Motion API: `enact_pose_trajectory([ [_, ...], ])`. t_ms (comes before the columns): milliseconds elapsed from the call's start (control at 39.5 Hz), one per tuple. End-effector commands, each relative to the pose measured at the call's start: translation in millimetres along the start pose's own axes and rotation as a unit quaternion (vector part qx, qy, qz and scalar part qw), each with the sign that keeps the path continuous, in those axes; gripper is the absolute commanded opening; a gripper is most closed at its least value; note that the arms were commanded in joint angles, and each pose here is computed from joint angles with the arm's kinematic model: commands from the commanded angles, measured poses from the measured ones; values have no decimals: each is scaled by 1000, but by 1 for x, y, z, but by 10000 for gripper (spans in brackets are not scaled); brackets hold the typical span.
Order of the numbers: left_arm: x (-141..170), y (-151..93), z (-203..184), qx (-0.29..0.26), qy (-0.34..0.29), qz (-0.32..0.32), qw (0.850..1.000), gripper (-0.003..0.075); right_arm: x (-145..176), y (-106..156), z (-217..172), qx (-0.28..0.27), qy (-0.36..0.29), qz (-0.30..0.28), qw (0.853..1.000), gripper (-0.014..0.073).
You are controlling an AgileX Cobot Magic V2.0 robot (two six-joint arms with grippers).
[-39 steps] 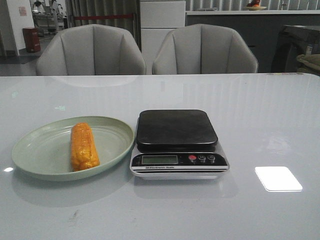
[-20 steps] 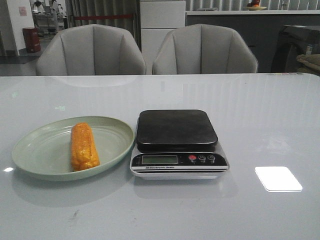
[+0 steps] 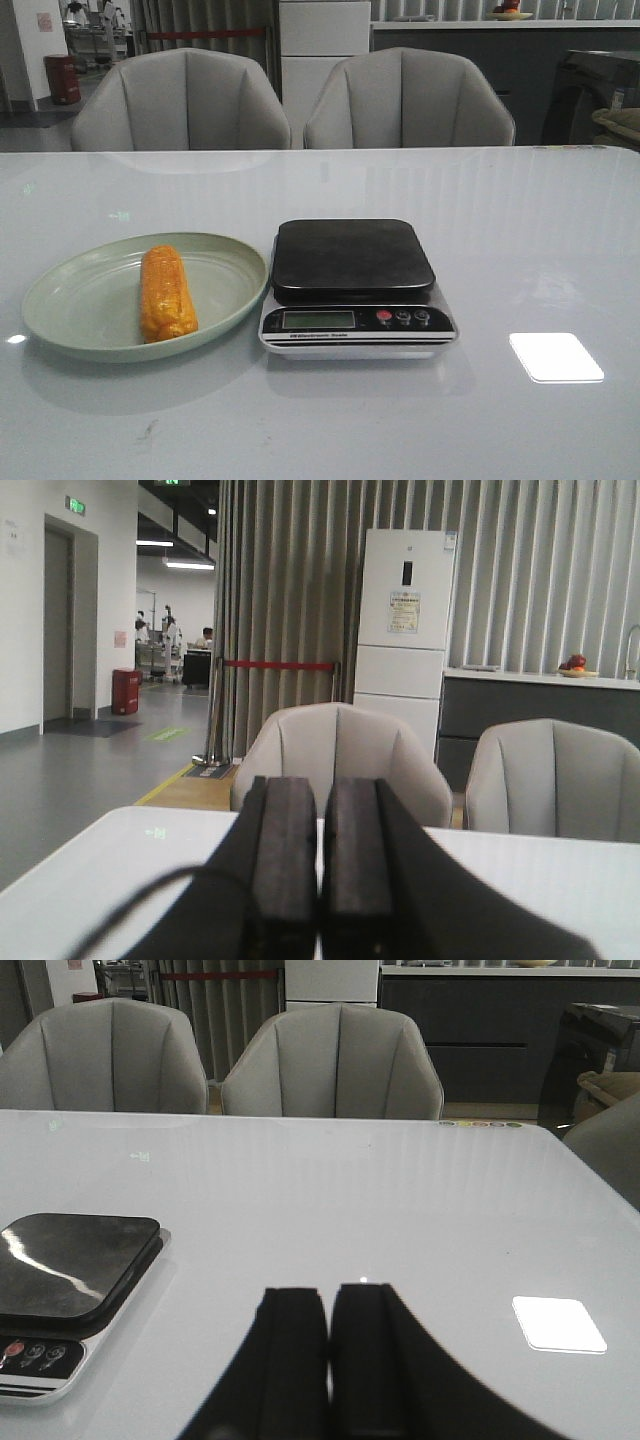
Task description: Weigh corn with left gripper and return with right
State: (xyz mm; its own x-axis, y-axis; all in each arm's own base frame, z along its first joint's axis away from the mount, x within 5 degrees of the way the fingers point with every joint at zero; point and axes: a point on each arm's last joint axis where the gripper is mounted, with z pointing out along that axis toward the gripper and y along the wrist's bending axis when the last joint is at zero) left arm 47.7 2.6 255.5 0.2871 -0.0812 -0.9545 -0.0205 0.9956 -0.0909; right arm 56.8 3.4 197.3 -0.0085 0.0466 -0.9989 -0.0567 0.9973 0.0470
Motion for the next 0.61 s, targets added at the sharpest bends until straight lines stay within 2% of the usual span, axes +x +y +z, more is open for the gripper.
enact_pose_trajectory([
  [0,-34,-4,8,4,-16,-7,1000,113,-6,0,-1,2,-48,-5,999,175],
  [228,-60,-9,29,5,115,-6,993,113,-6,0,-1,2,-48,-5,999,175],
  [380,-50,-10,34,5,189,-17,982,113,-6,0,-1,2,-48,-5,999,175],
  [583,-47,-9,34,5,196,-15,980,113,-6,0,-1,3,-48,-5,999,175],
])
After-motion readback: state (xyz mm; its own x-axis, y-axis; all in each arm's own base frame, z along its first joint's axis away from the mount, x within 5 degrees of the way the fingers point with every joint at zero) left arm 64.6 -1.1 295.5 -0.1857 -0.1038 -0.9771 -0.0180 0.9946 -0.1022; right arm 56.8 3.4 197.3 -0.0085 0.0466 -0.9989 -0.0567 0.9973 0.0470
